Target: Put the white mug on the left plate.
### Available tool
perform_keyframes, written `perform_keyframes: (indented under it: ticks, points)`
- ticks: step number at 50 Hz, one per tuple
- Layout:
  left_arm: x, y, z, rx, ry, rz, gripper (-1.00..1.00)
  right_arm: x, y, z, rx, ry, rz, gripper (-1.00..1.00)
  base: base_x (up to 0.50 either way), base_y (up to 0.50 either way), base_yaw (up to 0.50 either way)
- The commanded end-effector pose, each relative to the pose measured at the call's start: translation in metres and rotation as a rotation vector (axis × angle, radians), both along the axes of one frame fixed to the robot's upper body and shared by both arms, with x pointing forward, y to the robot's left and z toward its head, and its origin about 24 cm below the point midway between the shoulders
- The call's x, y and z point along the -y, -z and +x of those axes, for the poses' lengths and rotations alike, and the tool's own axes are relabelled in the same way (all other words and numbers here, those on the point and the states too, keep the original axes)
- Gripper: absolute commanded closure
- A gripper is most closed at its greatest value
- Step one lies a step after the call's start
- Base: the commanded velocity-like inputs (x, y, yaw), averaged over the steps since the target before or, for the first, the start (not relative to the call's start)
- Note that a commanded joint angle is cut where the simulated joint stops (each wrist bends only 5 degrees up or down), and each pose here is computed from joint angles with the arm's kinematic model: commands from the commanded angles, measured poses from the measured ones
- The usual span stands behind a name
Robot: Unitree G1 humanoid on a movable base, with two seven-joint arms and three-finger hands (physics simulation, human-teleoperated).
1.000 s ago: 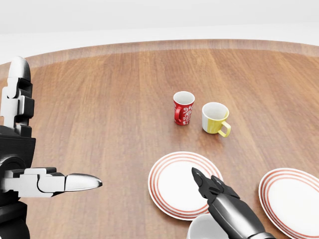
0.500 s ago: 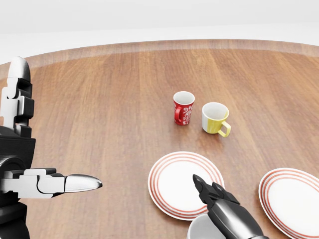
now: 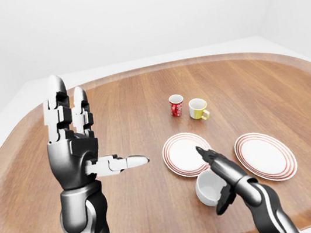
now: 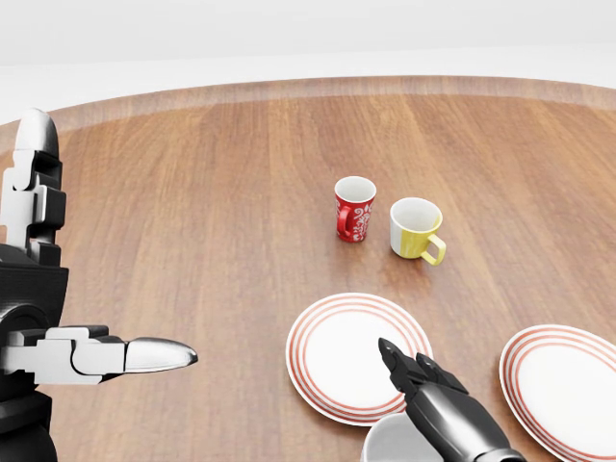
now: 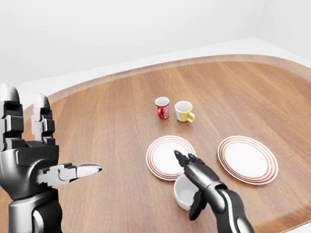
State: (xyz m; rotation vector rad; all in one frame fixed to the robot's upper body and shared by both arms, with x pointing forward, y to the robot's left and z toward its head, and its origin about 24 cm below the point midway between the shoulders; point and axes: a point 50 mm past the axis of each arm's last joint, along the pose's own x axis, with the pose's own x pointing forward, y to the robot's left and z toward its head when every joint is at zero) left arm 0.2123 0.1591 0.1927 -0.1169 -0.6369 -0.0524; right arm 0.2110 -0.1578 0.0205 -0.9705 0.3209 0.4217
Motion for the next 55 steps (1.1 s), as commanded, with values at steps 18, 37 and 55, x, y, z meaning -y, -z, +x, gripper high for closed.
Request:
perform_keyframes:
  ticks: [18,37,55]
  points:
    - [0.000,-0.001,0.001,0.005,-0.001,-0.003,-1.00,0.000,0.007,0.007,-0.024,-0.006,-0.020,-1.00,0.00,0.00,0.00]
    - [-0.001,-0.003,0.000,0.014,-0.001,-0.006,-1.00,-0.002,0.011,0.011,-0.049,-0.025,-0.048,-1.00,0.00,0.00,0.00]
    - [-0.001,-0.003,0.000,0.017,-0.002,-0.009,-1.00,-0.003,0.021,0.014,-0.094,-0.036,-0.064,-1.00,0.00,0.00,0.00]
